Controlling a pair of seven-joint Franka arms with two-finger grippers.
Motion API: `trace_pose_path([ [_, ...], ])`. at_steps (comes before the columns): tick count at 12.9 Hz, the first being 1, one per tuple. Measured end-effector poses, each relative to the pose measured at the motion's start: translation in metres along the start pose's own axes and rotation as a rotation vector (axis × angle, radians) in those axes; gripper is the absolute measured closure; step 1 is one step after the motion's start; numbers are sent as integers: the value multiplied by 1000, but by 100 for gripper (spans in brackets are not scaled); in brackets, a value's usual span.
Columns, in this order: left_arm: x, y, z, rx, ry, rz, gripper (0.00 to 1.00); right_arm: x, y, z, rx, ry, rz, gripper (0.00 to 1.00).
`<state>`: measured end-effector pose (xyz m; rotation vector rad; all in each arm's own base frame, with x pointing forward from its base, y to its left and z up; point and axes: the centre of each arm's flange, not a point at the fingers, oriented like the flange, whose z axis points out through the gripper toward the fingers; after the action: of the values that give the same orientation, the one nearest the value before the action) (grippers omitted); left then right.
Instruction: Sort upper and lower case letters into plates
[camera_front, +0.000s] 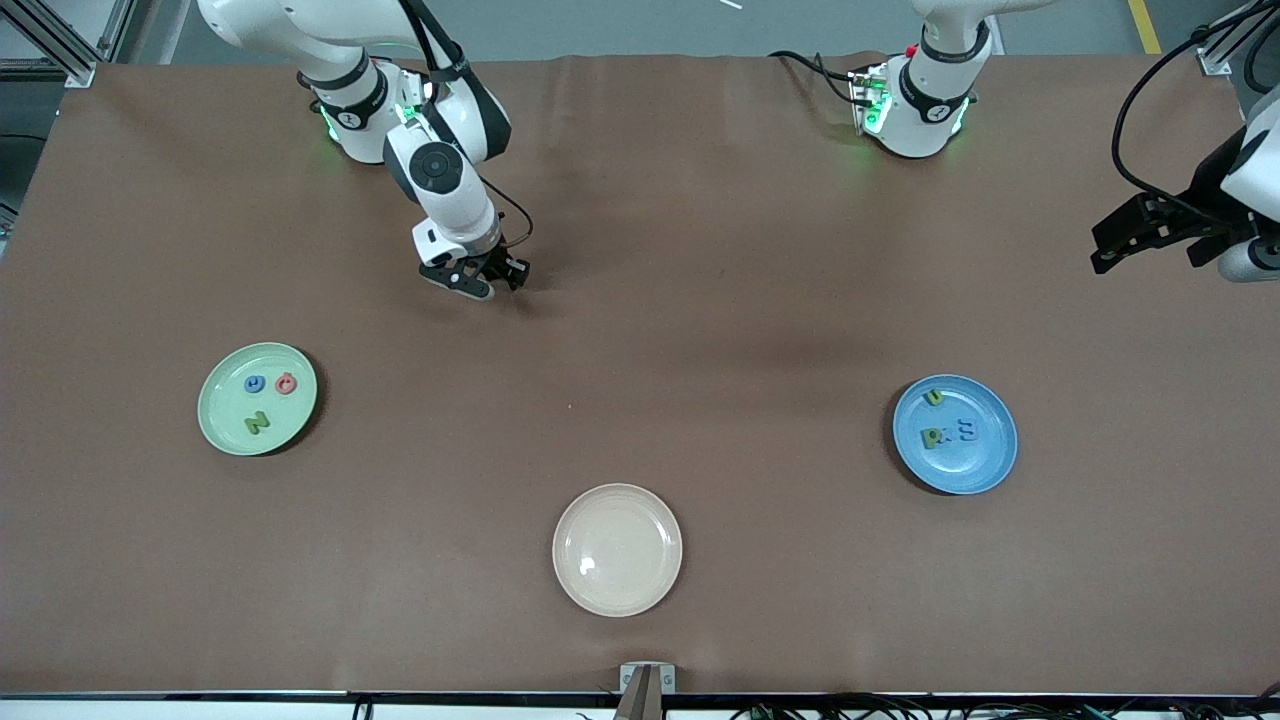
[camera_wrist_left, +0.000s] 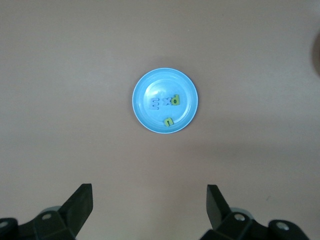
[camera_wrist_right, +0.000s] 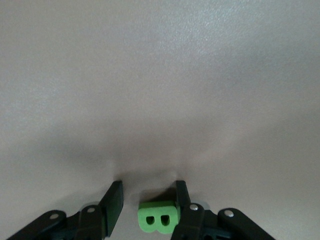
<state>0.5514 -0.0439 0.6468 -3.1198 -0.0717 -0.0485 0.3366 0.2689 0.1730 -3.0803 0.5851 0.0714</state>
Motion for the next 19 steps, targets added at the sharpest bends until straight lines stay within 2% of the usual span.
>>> trace_pose_path([
  [2,0,1,0,-15,-2,0,0,-5,-2,-2,0,-1,-13,65],
  [3,0,1,0,-16,-2,-1,0,-8,-4,-1,-1,0,-20,66],
  [5,0,1,0,-16,-2,-1,0,-13,-6,-2,0,0,-32,78],
  [6,0,1,0,-16,-2,-1,0,-13,-7,-2,0,0,-34,78],
  [7,0,1,1,-15,-3,-2,0,-14,-7,-2,1,1,-36,84],
  [10,-2,1,1,-14,-5,-1,0,-16,-8,-2,1,1,-41,85],
  [12,-3,1,2,-13,-9,-1,0,-17,-9,-2,1,1,-43,81],
  [16,-4,1,6,-12,-17,-2,0,-23,-11,-2,-2,-2,-58,41],
  [17,-4,1,7,-11,-18,-2,0,-29,-15,-2,-1,-1,-75,34],
  [19,-4,1,8,-11,-20,-2,0,-47,-24,-2,0,0,-119,34],
])
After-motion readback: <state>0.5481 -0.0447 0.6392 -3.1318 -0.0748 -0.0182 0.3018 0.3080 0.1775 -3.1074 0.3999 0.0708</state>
